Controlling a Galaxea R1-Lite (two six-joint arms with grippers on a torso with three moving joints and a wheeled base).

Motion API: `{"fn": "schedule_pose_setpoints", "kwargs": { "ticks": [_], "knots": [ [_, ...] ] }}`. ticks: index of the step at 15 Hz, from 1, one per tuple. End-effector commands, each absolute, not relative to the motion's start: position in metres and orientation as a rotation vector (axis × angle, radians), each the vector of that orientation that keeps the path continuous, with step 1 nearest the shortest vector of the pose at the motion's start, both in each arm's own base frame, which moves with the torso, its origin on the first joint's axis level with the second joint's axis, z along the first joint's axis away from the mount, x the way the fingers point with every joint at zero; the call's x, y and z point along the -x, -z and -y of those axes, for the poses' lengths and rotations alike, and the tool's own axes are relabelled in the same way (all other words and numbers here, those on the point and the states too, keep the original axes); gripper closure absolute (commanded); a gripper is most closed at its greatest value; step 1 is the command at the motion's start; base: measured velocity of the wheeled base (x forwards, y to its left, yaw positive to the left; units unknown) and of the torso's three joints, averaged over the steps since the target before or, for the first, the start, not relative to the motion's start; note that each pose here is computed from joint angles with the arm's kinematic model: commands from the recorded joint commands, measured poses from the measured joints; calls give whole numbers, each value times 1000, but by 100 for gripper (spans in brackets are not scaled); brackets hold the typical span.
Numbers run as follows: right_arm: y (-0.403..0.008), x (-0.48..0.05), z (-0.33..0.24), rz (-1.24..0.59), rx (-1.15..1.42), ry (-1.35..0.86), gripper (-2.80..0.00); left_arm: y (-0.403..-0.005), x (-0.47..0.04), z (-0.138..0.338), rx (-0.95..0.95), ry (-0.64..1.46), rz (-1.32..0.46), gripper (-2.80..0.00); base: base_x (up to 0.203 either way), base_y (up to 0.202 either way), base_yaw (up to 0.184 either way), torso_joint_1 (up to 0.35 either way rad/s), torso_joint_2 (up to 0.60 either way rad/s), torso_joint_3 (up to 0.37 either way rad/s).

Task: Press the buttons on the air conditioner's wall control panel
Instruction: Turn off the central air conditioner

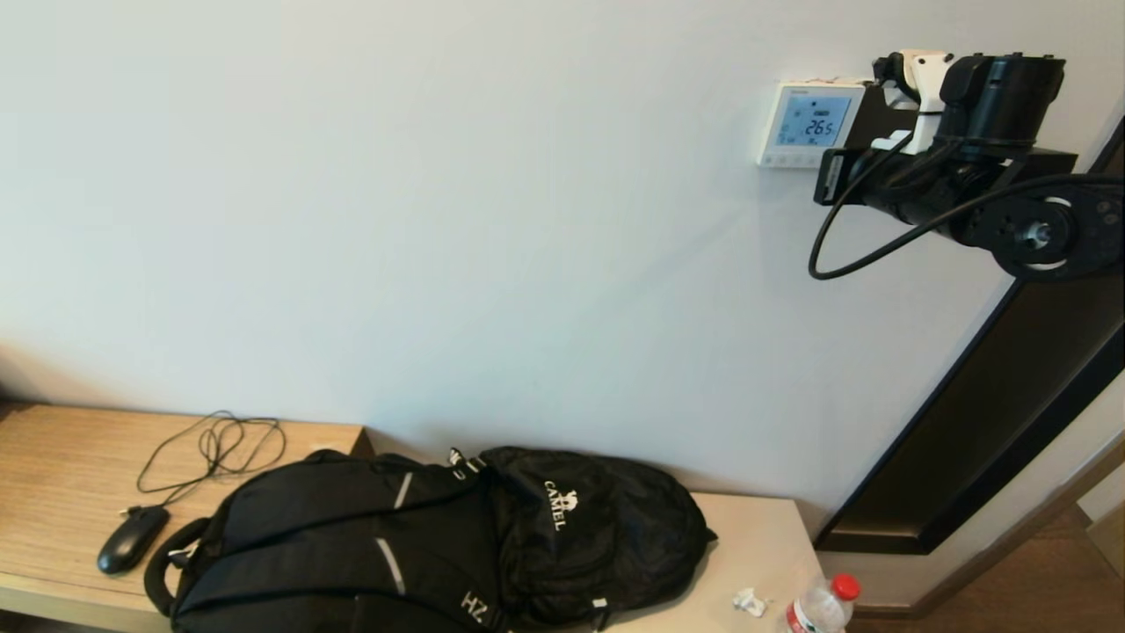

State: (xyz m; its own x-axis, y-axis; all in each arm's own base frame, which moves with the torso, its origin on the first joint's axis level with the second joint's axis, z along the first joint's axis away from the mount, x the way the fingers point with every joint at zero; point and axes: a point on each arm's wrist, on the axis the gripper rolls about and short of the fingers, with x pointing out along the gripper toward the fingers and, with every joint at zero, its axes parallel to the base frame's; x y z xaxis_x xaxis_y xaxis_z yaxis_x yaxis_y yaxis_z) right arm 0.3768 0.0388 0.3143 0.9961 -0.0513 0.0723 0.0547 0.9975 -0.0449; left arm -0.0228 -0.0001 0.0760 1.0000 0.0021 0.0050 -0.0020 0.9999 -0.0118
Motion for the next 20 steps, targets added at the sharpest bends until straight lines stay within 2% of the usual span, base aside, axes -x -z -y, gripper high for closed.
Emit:
{"fn": "schedule_pose_setpoints", "kwargs": {
  "ticks": [1,13,20],
  "knots": [
    [-315,-377,-38,77,47,56,0,-76,23,0,12,-3,6,0,0,0,0,0,0,0],
    [-306,-396,-37,66,49,64,0,-76,23,0,12,-3,5,0,0,0,0,0,0,0],
    [-325,-371,-38,104,44,55,0,-76,23,0,12,-3,6,0,0,0,0,0,0,0]
  ]
}}
